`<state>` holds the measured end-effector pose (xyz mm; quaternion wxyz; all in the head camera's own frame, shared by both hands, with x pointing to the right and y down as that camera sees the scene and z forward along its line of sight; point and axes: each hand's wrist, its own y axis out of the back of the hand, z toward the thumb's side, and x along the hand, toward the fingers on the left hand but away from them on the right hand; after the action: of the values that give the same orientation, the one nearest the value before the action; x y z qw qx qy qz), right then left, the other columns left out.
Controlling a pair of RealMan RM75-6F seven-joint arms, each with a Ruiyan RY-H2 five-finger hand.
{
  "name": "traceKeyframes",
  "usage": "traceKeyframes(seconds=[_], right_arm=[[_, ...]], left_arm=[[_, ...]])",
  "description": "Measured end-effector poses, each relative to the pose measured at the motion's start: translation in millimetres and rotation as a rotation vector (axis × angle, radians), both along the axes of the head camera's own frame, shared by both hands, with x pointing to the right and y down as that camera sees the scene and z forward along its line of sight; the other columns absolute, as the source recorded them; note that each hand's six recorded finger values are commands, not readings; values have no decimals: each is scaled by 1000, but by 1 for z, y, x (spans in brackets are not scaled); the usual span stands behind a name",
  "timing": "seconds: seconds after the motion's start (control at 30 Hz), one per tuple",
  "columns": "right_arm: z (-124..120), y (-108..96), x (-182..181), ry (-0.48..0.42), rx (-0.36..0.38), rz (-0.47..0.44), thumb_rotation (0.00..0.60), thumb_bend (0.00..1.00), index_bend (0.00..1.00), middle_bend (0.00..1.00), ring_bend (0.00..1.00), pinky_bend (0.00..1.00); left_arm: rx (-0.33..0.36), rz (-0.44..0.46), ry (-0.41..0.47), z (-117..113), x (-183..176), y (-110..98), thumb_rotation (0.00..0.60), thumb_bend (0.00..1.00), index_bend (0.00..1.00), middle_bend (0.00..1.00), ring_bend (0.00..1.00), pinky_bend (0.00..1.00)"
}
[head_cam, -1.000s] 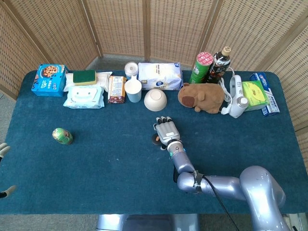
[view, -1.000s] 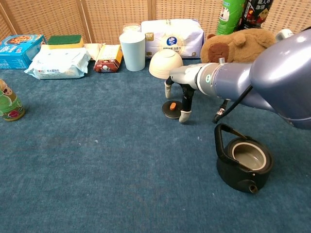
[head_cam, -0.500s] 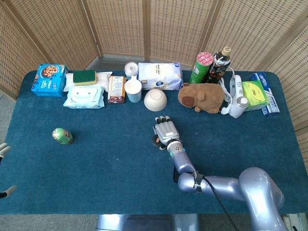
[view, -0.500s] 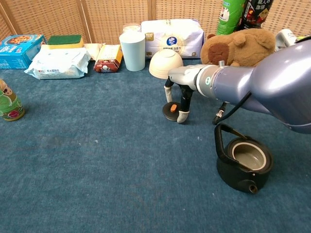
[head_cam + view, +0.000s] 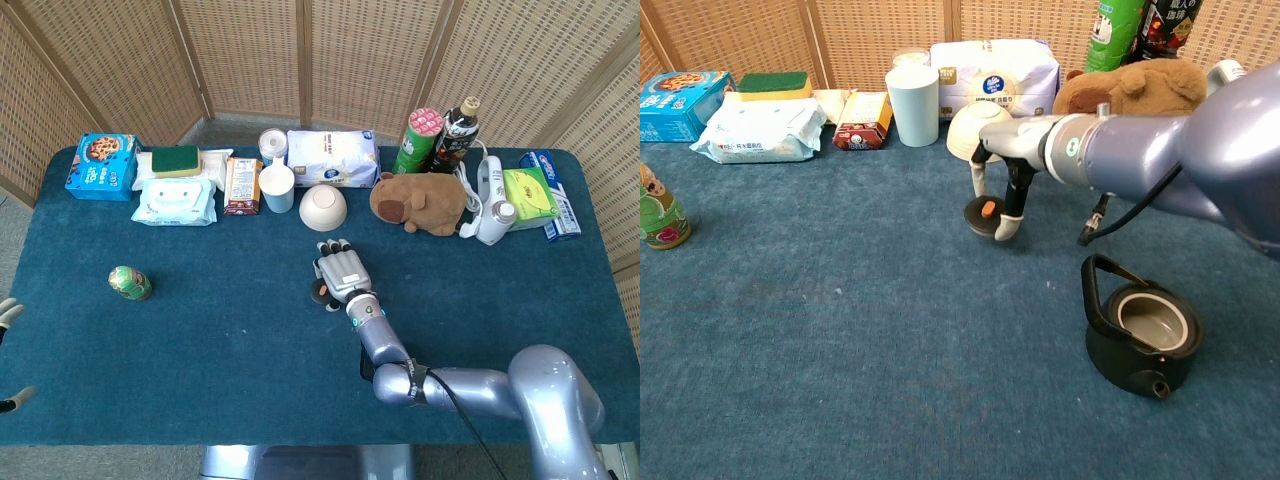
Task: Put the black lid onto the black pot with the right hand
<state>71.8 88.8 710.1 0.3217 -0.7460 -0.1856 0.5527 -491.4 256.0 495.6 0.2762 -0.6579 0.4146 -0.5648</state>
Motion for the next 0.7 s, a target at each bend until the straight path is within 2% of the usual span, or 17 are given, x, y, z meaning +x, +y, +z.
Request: traceKeyframes(seconds=[0.37,0.7], right_arm=[[-42,-17,17,-28,45,22,600,200,467,106,84,0],[-90,-24,65,-9,103,19,600,203,477,112,84,0]], left_arm=[[-3,5,-2,1,1,0,600,82,0,0,0,0],[-10,18,-9,4,5,1,600,82,0,0,0,0]])
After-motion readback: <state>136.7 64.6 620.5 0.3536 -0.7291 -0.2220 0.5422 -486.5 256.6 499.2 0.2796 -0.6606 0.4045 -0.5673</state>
